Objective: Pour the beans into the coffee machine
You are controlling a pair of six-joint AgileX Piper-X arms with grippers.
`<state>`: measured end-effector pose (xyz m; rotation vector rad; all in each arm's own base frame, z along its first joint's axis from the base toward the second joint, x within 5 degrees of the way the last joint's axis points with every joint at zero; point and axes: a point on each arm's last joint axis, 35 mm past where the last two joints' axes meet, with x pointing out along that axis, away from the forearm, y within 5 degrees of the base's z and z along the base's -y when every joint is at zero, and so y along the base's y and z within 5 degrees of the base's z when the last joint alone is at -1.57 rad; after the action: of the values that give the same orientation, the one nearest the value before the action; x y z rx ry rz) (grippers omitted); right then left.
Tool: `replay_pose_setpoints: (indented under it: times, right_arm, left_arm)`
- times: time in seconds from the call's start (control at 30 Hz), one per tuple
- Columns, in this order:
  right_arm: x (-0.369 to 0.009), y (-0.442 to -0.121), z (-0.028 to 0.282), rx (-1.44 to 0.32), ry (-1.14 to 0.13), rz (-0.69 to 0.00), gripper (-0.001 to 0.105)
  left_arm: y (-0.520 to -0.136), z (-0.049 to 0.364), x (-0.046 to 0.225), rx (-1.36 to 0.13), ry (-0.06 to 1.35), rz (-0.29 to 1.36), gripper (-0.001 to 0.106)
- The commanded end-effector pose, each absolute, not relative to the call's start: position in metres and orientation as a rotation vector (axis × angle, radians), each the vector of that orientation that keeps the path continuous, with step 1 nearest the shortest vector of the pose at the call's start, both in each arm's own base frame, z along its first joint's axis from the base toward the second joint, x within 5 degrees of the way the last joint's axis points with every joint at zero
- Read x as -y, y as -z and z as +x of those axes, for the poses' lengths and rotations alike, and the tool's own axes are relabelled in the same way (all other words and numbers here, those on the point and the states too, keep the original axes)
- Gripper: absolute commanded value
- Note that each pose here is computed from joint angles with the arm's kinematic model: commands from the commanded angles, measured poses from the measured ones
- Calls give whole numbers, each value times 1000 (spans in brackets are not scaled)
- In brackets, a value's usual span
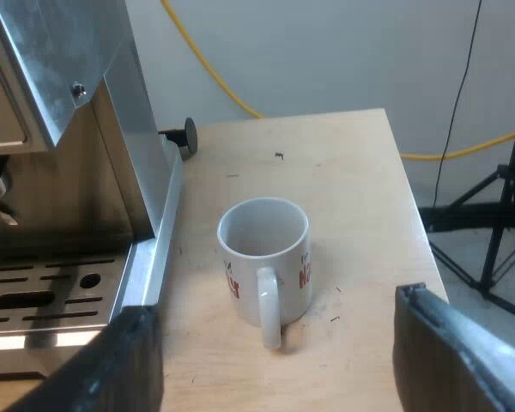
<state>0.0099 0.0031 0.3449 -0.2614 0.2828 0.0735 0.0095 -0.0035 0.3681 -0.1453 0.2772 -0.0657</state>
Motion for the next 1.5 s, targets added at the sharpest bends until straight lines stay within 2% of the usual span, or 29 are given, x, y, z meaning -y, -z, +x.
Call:
replay_pose_setpoints:
  times: [0.03, 0.3, 0.53, 0.57, 0.9, 1.27, 1.5]
  right_arm:
    - [-4, -342, 1, -248, -75, -276, 59]
    - [-4, -335, 0, -311, -86, -255, 59]
    - [-7, -334, 0, -312, -165, -208, 59]
    - [-9, -333, -1, -312, -212, -198, 59]
    - [-9, -329, 1, -324, -222, -194, 59]
    - [-7, -293, 20, -450, -218, -189, 59]
    - [-6, -269, 29, -523, -233, -196, 59]
  left_arm:
    - [-366, -5, 4, -246, 69, -120, 88]
    - [-352, -21, 4, -319, 66, -117, 88]
    - [-342, -27, 4, -423, 67, -103, 88]
    - [-341, -28, 4, -441, 67, -104, 88]
    - [-332, -10, 4, -405, 68, -102, 88]
    - [-299, 23, 3, -416, 68, -102, 88]
    - [-291, 28, 3, -427, 72, -104, 88]
